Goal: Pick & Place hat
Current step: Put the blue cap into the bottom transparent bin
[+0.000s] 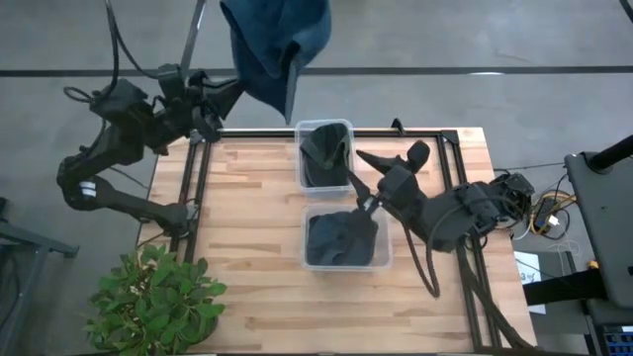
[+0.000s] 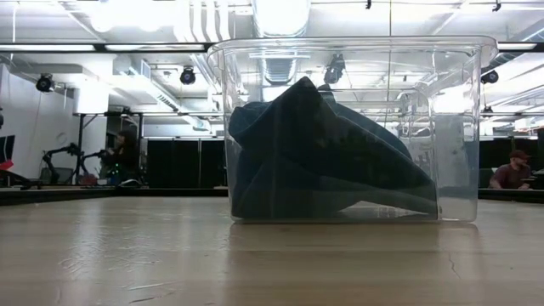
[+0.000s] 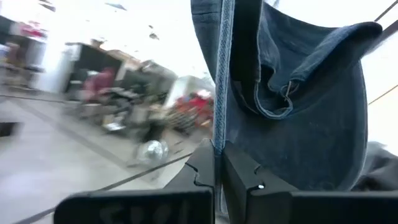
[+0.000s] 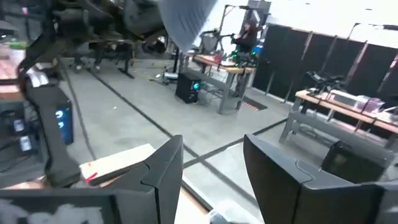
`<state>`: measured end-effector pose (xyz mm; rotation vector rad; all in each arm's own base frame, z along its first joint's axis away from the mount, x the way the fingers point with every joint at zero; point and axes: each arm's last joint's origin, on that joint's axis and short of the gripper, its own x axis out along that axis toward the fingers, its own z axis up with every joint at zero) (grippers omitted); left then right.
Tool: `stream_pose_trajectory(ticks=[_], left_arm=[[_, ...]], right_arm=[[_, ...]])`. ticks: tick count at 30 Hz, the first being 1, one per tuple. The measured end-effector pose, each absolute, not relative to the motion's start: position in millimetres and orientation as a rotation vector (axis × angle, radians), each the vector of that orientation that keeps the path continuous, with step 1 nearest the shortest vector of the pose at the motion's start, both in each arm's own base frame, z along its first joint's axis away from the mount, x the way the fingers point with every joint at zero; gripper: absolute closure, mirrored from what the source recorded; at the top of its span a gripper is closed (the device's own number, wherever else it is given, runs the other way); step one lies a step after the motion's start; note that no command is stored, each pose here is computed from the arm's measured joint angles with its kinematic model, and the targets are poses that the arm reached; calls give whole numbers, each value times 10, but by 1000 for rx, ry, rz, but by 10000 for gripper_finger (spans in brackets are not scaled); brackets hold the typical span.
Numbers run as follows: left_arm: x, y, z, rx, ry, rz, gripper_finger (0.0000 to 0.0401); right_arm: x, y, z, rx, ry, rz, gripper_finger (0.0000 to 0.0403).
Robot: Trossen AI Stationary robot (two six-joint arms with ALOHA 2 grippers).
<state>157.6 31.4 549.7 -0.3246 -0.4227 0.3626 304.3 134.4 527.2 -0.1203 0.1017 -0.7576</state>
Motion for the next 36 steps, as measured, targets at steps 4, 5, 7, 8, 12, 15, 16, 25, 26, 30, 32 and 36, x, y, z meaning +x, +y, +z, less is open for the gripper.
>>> stream_pose_trajectory(ticks=[4,5,7,8,12,15,16,25,26,30,32,36], left_arm=[[1708,306,5553,-359,-505,241,395],[1742,307,5555,-357,-511,226,396],[1822,318,5534,-367,-504,224,396],[1860,324,5525,-380,-503,221,396],[2003,346,5495,-413,-514,215,396],[2047,354,5517,-420,-558,205,396],[2059,357,5520,-421,-568,209,396],[2177,384,5477,-420,-561,245,396],[2189,385,5471,-420,-558,245,396],[2235,392,5449,-420,-547,248,396],[2254,395,5440,-419,-543,248,396],[2291,400,5422,-418,-534,249,396]], right_arm=[[3126,1294,5335,-167,74,-757,231],[3158,1277,5361,-179,56,-742,227],[3217,1238,5420,-209,8,-708,219],[3241,1211,5448,-217,-21,-703,214],[3307,1111,5507,-240,-97,-745,201],[3355,1069,5498,-278,-121,-721,195],[3374,1057,5488,-283,-129,-701,194],[3457,860,5471,-185,-185,-733,191],[3462,835,5473,-183,-187,-740,191],[3483,750,5472,-176,-189,-762,191],[3492,728,5470,-177,-190,-763,191],[3497,703,5472,-169,-195,-768,199]])
